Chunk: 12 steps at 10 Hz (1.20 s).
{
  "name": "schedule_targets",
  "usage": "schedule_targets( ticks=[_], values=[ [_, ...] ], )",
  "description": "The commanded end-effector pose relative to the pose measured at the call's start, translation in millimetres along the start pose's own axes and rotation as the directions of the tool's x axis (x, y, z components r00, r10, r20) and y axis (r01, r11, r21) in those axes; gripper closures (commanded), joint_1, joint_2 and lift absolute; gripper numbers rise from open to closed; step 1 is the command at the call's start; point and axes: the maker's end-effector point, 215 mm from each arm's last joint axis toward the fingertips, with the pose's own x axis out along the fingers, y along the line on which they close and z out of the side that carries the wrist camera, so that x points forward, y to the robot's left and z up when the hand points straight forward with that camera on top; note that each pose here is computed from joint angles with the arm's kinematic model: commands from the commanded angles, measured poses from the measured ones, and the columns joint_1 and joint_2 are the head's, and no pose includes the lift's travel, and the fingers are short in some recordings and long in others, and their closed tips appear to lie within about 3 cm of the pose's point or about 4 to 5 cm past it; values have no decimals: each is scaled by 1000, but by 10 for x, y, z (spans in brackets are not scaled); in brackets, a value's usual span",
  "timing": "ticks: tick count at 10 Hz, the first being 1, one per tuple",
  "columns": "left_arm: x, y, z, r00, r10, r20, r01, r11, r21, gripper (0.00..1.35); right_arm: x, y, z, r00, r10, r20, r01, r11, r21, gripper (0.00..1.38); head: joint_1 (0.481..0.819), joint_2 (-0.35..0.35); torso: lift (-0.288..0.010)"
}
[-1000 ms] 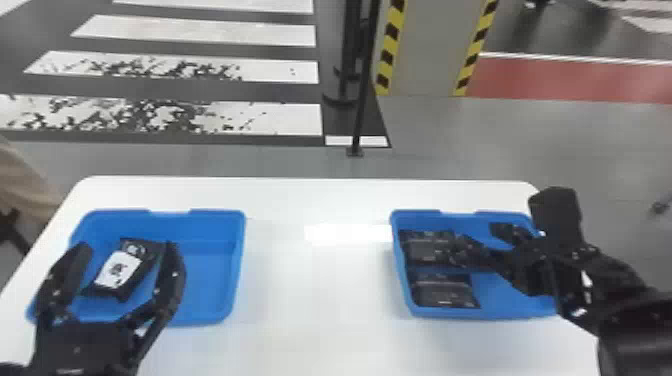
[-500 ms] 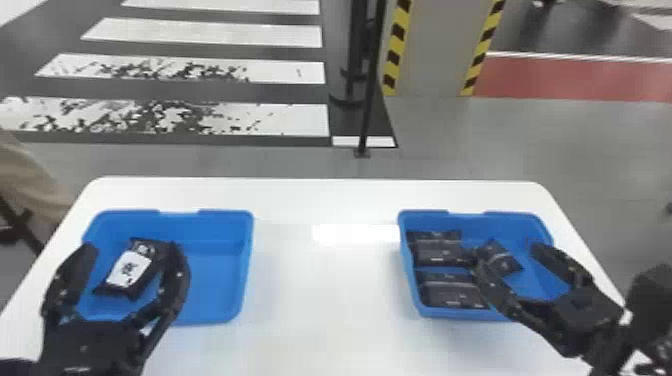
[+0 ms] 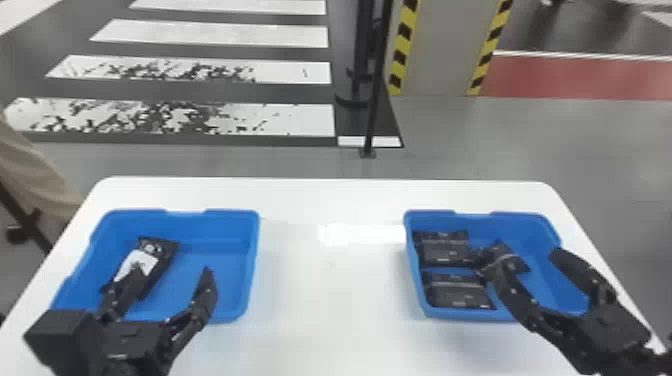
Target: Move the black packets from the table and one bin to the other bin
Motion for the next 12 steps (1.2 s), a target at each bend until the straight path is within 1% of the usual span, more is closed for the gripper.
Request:
schedule_targets(
  ticks=[1,2,3,4,6,7,8,9,11,12],
  values=[
    [208,143,-414,978,-11,-207,17,1000,26,144,2,22,31,1000,4,7,-4,1000,0,121,695,-71,-110],
    [300,361,-355,974,35,-225,-12,994,105,144,9,48,13,1000,8,5,-8,1000,6,121,695,-75,-110],
    [353,681,-338,959,102,-265,-55,982,179,144,15,71,10,1000,13,6,-13,1000,10,121,695,-48,-110],
    [416,1028,-231,941,177,-289,-98,959,266,144,27,107,1,1000,21,4,-21,1000,14,121,695,-27,-110],
    [494,1321,-94,914,254,-315,-143,931,335,144,61,151,-4,999,32,2,-32,999,20,121,695,65,-110],
    [545,1381,7,911,272,-310,-150,919,364,144,83,177,-22,999,39,-2,-39,999,26,121,695,96,-110],
    [566,1413,9,898,290,-330,-152,910,386,144,102,203,-46,999,46,-6,-46,998,32,121,695,114,-110],
    [604,1395,-87,889,281,-361,-132,913,385,139,121,211,-74,999,52,-12,-51,998,37,121,695,124,-110],
    [696,1221,-313,878,226,-423,-65,930,363,144,153,217,-151,998,64,-29,-62,997,51,121,695,123,-110],
    [726,1156,-467,867,197,-458,-37,941,335,144,186,257,-161,997,74,-29,-72,996,55,121,695,114,-110]
  ],
)
